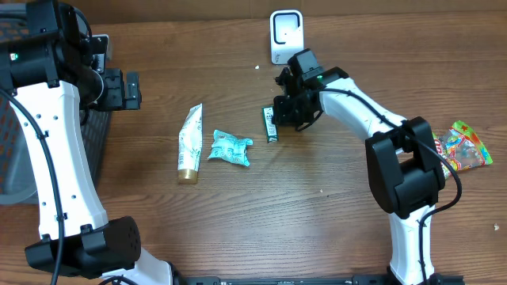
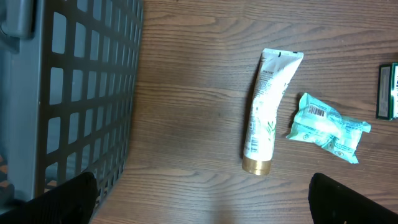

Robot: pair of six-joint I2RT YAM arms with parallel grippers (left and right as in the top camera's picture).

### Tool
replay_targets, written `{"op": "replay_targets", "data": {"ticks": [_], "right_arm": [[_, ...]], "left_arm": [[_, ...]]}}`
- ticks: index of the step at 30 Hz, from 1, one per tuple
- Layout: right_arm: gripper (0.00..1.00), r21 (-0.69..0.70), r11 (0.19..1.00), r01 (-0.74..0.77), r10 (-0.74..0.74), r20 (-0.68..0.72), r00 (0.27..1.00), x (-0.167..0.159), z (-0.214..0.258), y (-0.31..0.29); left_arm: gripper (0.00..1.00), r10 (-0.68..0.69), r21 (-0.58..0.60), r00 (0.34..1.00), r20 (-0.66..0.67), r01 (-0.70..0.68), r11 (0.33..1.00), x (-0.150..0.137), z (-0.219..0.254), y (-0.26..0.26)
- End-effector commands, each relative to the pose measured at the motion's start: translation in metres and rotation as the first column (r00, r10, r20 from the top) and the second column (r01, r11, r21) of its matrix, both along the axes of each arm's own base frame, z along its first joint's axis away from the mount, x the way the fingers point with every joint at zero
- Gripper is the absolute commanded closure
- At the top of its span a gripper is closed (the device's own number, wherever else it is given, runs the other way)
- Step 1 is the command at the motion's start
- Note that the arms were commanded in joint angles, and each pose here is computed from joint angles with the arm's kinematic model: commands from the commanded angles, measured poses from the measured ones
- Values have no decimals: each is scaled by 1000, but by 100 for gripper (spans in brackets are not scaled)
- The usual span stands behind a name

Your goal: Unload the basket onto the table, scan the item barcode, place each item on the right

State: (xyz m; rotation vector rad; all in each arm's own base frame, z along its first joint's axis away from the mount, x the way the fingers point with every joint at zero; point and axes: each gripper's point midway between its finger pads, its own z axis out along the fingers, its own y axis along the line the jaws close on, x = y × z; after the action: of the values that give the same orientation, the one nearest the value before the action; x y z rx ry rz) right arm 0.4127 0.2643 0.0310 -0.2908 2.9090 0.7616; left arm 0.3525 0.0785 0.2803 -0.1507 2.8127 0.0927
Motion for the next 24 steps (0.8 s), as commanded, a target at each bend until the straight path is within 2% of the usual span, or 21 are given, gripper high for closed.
{"op": "replay_targets", "data": {"ticks": [1,5,7,14,24], "right_arm": [[69,-29,1000,12,-8,106,994,20,26,-14],[41,-11,1000,20,-18,138,990,29,29,-13],[35,-3,1000,21,-20,159,987,34,32,-12],[38,13,999,43,-44,163,986,38,28,-4],[56,25,997,66,-67,51,996,27,-1,0]], "left_arm": [[0,-9,10,1000,21,9,1000,-2,7,0],[0,-9,10,1000,21,9,1000,-2,7,0],[0,-9,10,1000,21,9,1000,-2,7,0],[0,-9,10,1000,21,9,1000,-2,7,0],[0,-9,10,1000,21,9,1000,-2,7,0]]}}
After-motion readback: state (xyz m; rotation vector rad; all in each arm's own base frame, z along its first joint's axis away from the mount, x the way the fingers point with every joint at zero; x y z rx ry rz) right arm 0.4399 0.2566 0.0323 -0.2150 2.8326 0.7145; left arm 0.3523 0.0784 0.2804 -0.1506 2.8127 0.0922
